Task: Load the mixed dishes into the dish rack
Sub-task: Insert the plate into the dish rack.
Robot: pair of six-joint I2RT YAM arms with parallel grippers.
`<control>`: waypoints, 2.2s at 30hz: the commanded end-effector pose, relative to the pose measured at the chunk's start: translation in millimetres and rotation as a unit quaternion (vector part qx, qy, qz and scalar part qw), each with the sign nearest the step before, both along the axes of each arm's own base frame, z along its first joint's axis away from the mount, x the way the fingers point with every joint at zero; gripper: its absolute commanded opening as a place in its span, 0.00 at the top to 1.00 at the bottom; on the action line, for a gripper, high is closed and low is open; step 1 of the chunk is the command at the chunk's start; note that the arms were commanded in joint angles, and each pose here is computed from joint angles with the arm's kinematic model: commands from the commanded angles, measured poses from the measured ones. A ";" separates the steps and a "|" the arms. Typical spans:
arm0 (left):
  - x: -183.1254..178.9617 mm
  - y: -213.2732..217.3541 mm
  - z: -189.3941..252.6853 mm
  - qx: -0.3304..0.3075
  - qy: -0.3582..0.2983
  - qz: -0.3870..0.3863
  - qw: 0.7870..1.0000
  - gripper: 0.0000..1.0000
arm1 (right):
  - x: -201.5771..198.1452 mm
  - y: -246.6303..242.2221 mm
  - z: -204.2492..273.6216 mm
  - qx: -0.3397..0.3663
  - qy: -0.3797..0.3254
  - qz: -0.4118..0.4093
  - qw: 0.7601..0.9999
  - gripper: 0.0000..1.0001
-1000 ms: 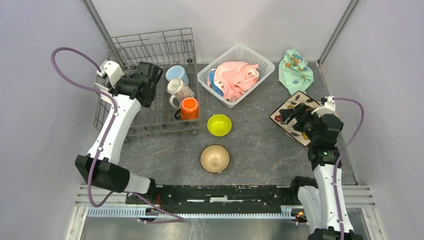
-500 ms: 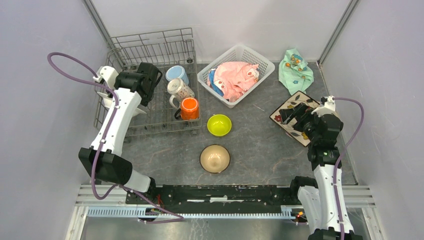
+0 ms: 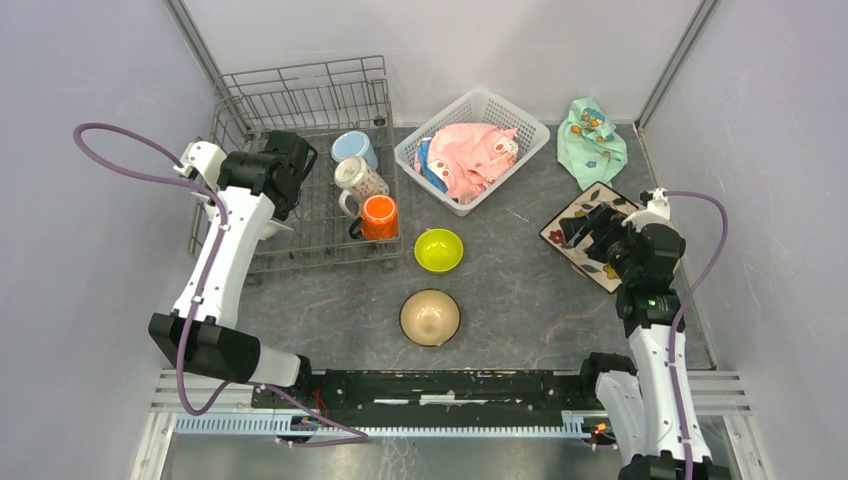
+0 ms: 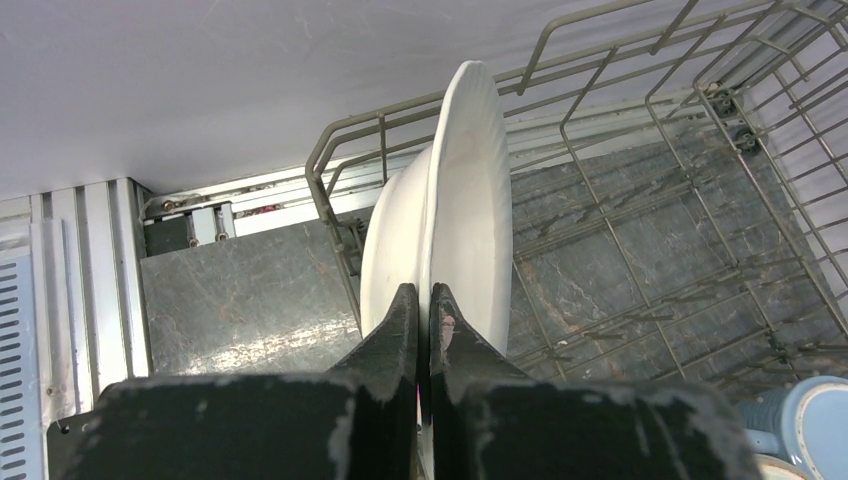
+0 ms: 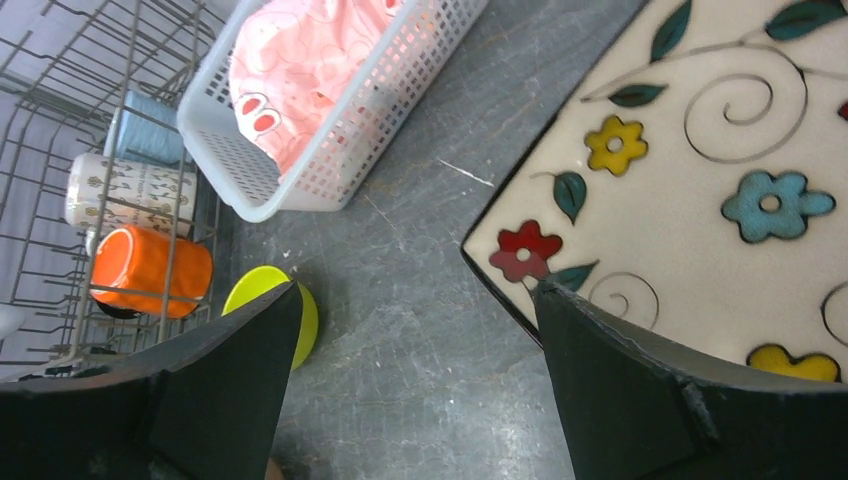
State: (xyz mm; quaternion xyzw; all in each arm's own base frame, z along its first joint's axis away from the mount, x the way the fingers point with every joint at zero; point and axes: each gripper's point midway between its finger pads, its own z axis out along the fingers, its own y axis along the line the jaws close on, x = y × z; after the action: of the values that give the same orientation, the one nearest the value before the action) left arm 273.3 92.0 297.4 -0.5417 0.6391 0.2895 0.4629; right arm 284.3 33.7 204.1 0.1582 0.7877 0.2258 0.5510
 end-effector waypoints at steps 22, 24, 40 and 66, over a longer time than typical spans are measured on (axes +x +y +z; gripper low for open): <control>-6.8 -19.6 86.8 -0.107 -0.192 -0.059 0.974 0.98 | 4.7 312.2 187.5 -0.211 -0.513 0.323 0.767 0.24; -6.7 -22.8 87.5 -0.117 -0.196 -0.066 0.971 0.98 | -14.5 343.8 187.2 -0.239 -0.569 0.340 0.709 0.23; -30.7 -28.5 95.6 -0.155 -0.239 -0.082 0.955 0.98 | -37.3 503.1 157.1 -0.300 -0.663 0.378 0.572 0.36; -33.6 -19.5 76.1 -0.133 -0.232 -0.061 0.962 0.98 | -20.8 577.7 124.8 -0.246 -0.613 0.410 0.629 1.00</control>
State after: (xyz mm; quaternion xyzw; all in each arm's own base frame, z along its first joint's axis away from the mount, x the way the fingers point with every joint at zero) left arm 228.7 68.2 348.0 -0.5736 0.6486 0.0903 0.4922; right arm 246.4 618.6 294.9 -0.5617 0.2826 0.2864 0.7229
